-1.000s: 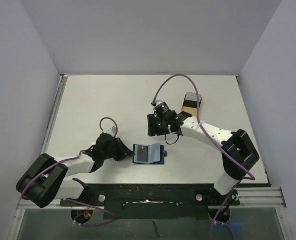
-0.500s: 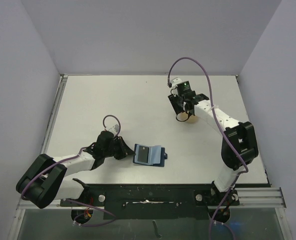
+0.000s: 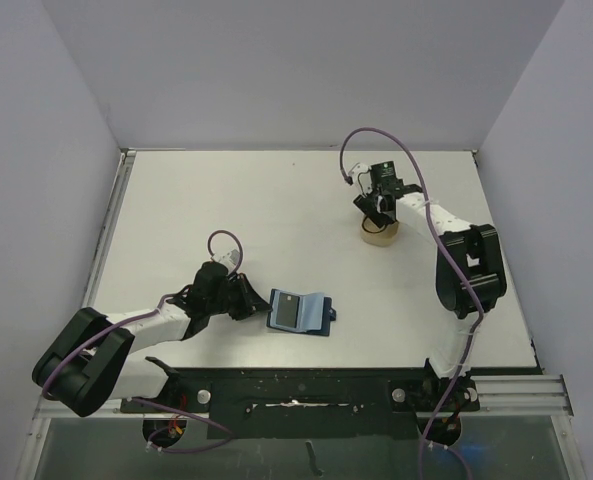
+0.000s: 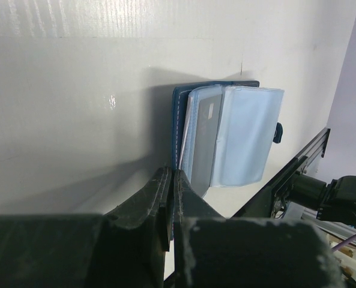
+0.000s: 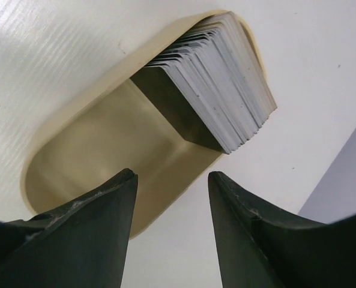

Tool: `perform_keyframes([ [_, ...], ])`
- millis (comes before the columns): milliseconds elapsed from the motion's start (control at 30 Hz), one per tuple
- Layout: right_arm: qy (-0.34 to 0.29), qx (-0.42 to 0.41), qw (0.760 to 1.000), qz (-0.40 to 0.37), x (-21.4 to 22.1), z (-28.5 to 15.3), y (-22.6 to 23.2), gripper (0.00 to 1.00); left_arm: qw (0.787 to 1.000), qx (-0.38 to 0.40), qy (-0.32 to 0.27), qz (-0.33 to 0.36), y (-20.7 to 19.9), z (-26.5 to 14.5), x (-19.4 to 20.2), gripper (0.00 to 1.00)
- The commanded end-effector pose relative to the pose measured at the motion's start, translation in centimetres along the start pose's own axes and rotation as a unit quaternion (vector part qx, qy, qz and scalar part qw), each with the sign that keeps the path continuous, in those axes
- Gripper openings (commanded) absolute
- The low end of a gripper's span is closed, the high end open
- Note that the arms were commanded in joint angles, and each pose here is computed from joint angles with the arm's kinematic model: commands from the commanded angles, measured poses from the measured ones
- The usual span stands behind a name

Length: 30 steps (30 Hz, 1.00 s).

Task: Put the credit cards into the card holder
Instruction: Pick up the credit card from the storage box.

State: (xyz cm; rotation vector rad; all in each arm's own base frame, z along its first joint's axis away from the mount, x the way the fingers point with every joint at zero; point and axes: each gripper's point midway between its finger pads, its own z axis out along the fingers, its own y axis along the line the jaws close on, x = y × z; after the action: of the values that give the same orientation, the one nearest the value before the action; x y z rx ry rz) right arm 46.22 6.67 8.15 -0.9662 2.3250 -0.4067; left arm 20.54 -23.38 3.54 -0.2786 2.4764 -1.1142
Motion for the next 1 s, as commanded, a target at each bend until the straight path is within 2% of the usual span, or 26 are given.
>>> perform_keyframes([
  [0,-0.053,0.055,0.997,-0.03,-3.2,-1.2,-4.4,0.52,0.999,0.035,-0.011,0.015,-2.0,0.0,-1.0,0.0],
  [700,-0.061,0.083,0.99,-0.097,-4.2,2.5,-6.8,0.52,0.999,0.034,-0.008,0.0,-1.4,0.0,-0.4,0.0],
  [967,-0.063,0.099,0.989,-0.094,-4.4,2.9,-7.7,0.49,0.999,0.036,-0.009,-0.003,-1.4,0.0,-0.4,0.0],
])
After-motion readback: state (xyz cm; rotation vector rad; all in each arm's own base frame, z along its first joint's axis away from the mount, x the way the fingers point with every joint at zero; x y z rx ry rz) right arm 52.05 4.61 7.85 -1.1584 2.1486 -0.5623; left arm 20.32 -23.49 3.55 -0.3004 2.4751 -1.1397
